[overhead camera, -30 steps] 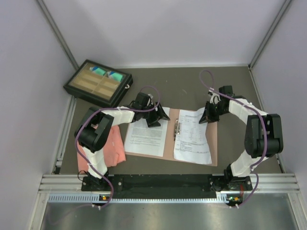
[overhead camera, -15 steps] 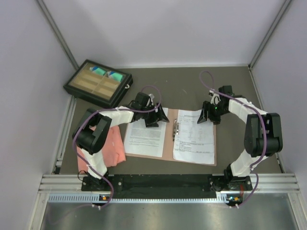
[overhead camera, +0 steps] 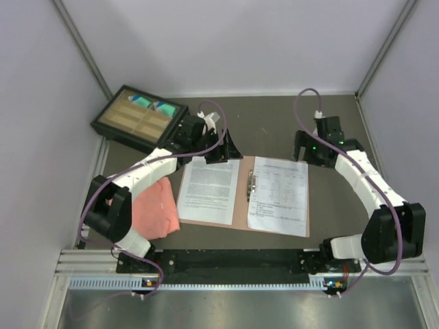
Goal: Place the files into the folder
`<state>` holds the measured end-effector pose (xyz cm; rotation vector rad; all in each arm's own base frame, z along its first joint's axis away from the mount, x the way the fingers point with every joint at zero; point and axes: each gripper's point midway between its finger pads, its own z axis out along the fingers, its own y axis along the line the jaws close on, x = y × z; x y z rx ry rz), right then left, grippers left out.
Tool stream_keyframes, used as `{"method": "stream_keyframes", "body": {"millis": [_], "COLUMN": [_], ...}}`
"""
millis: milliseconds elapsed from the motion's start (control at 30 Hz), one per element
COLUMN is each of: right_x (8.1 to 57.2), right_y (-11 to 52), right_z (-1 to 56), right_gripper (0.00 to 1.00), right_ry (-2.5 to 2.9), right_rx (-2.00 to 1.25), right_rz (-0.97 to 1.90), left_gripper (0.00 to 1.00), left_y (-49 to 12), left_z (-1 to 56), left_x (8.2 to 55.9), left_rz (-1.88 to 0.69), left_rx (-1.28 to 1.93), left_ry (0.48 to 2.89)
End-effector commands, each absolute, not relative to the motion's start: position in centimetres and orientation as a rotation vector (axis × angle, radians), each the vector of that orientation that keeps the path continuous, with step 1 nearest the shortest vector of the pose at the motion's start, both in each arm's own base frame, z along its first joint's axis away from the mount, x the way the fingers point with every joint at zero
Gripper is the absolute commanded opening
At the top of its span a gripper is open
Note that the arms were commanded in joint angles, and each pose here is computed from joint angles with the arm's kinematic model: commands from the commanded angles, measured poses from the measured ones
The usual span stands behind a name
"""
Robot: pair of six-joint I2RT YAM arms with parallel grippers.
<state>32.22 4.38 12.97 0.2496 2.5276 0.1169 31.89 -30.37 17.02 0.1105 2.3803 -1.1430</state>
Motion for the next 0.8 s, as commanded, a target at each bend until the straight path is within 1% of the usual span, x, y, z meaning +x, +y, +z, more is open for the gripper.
{"method": "stream_keyframes", "body": {"millis": [0, 67, 100, 167, 200, 267, 333, 367, 433, 467, 500, 533, 600, 767], "right_x": [32.2, 32.6, 32.8, 33.6, 33.6, 33.9, 34.0, 34.0, 33.8, 34.2, 34.3, 34.4, 35.0, 36.2], "right_y": [14.8, 17.1, 17.7, 19.1, 19.9, 20.0, 21.2, 21.7, 22.7, 23.3, 23.7, 24.2, 24.9, 26.2], "right_z": [14.3, 14.9, 14.0, 14.3, 14.1, 13.0, 12.7, 12.5, 12.0, 11.3, 11.0, 10.7, 10.0, 9.5], "right_gripper": [0.98, 0.96, 0.94, 0.91, 0.86, 0.85, 0.84, 0.84, 0.82, 0.80, 0.71, 0.68, 0.64, 0.63], "right_ry": [2.450, 2.435, 2.463, 2.461, 2.473, 2.502, 2.487, 2.488, 2.502, 2.517, 2.524, 2.524, 2.522, 2.495], "right_rx": [0.029, -0.068, -0.097, -0.124, -0.129, -0.096, -0.122, -0.135, -0.200, -0.224, -0.259, -0.276, -0.279, -0.314], "right_rz": [0.501, 0.426, 0.395, 0.412, 0.435, 0.416, 0.482, 0.503, 0.485, 0.463, 0.449, 0.449, 0.469, 0.511], "left_gripper": [0.80, 0.77, 0.75, 0.71, 0.69, 0.64, 0.63, 0.61, 0.58, 0.56, 0.54, 0.54, 0.53, 0.53], "left_y": [-30.4, -30.8, -30.9, -31.5, -31.8, -32.5, -32.8, -32.9, -32.9, -33.2, -32.9, -32.9, -32.7, -32.0], "left_z": [16.6, 15.5, 15.2, 13.6, 13.2, 12.1, 11.1, 10.6, 9.7, 9.8, 9.4, 9.4, 9.4, 10.2], "left_x": [30.3, 29.2, 28.7, 27.1, 26.5, 25.0, 23.5, 23.1, 22.2, 22.4, 22.2, 22.1, 21.9, 21.7], "left_rz": [-1.193, -1.227, -1.228, -1.227, -1.226, -1.226, -1.218, -1.207, -1.190, -1.200, -1.196, -1.203, -1.204, -1.177], "left_rx": [0.149, 0.157, 0.159, 0.177, 0.184, 0.199, 0.208, 0.209, 0.209, 0.208, 0.198, 0.182, 0.171, 0.179], "left_ry": [2.374, 2.377, 2.385, 2.426, 2.438, 2.462, 2.487, 2.500, 2.530, 2.505, 2.510, 2.510, 2.507, 2.497]}}
